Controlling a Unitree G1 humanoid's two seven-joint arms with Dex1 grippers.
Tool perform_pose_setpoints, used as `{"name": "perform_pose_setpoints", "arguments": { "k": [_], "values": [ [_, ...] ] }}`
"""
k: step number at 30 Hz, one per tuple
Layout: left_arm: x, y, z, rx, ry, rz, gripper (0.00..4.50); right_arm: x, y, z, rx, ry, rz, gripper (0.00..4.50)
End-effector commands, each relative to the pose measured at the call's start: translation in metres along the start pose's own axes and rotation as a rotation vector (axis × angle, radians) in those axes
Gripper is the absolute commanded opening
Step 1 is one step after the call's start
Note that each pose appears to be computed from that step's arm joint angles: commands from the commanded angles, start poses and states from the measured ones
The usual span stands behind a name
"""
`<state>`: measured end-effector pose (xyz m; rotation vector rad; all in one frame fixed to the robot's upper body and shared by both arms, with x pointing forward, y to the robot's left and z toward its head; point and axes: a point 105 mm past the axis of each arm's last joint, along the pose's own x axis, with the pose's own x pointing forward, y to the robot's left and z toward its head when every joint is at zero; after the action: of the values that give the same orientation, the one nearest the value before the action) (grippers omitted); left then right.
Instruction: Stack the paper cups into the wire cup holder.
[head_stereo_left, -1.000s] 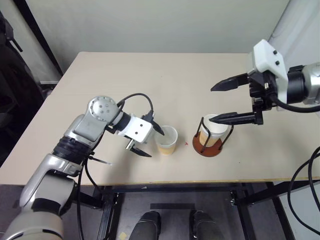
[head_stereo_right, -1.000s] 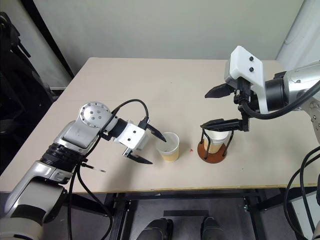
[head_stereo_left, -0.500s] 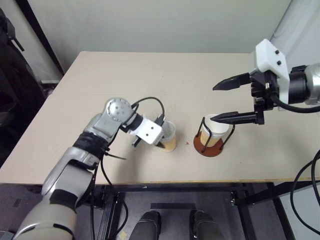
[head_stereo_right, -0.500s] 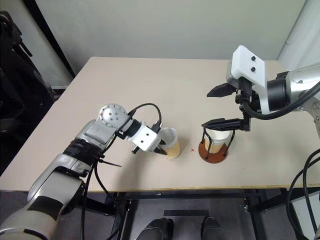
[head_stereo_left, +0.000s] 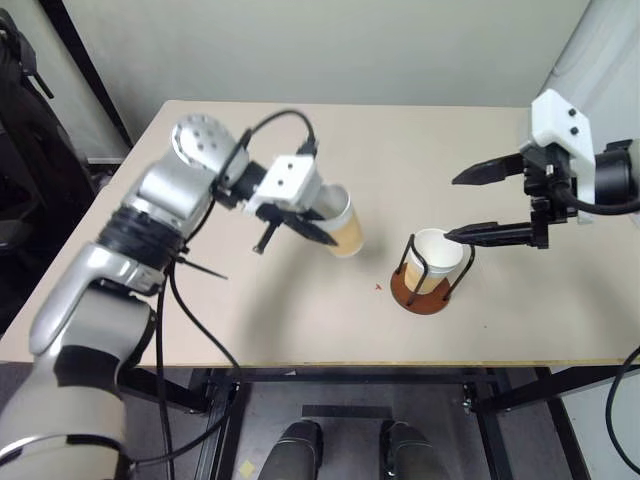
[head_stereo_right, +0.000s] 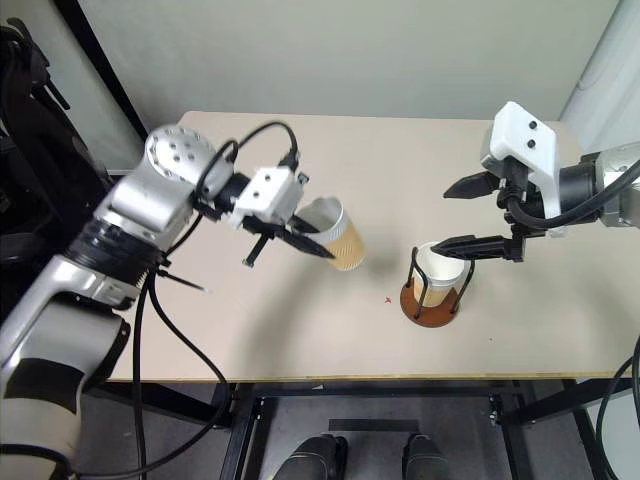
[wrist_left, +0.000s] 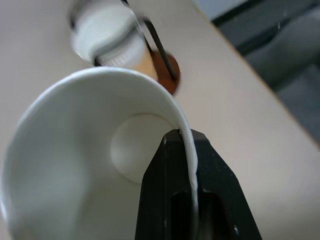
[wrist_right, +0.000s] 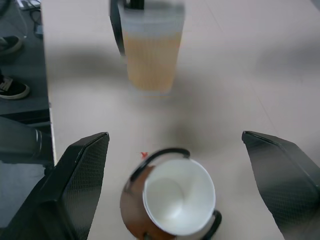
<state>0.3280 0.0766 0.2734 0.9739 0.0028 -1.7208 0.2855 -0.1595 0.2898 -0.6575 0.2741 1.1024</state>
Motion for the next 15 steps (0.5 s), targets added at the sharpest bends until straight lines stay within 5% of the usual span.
{"name": "perform_pose_setpoints", "arguments": {
  "k": [1,8,15],
  "values": [
    [-0.007,0.014,0.031,0.013,-0.074,-0.014,0.02,-0.019,-0.010,-0.003,-0.006,0.005,-0.069,4.44],
    [0.006,0.053,0.069,0.091,-0.101,-0.002,0.02,-0.036,-0.011,-0.033,0.059,0.098,-0.116,4.44],
    [0.032,0.062,0.089,0.149,-0.102,-0.066,0.02,-0.050,0.001,-0.031,0.068,0.117,-0.143,4.44]
  ]
}}
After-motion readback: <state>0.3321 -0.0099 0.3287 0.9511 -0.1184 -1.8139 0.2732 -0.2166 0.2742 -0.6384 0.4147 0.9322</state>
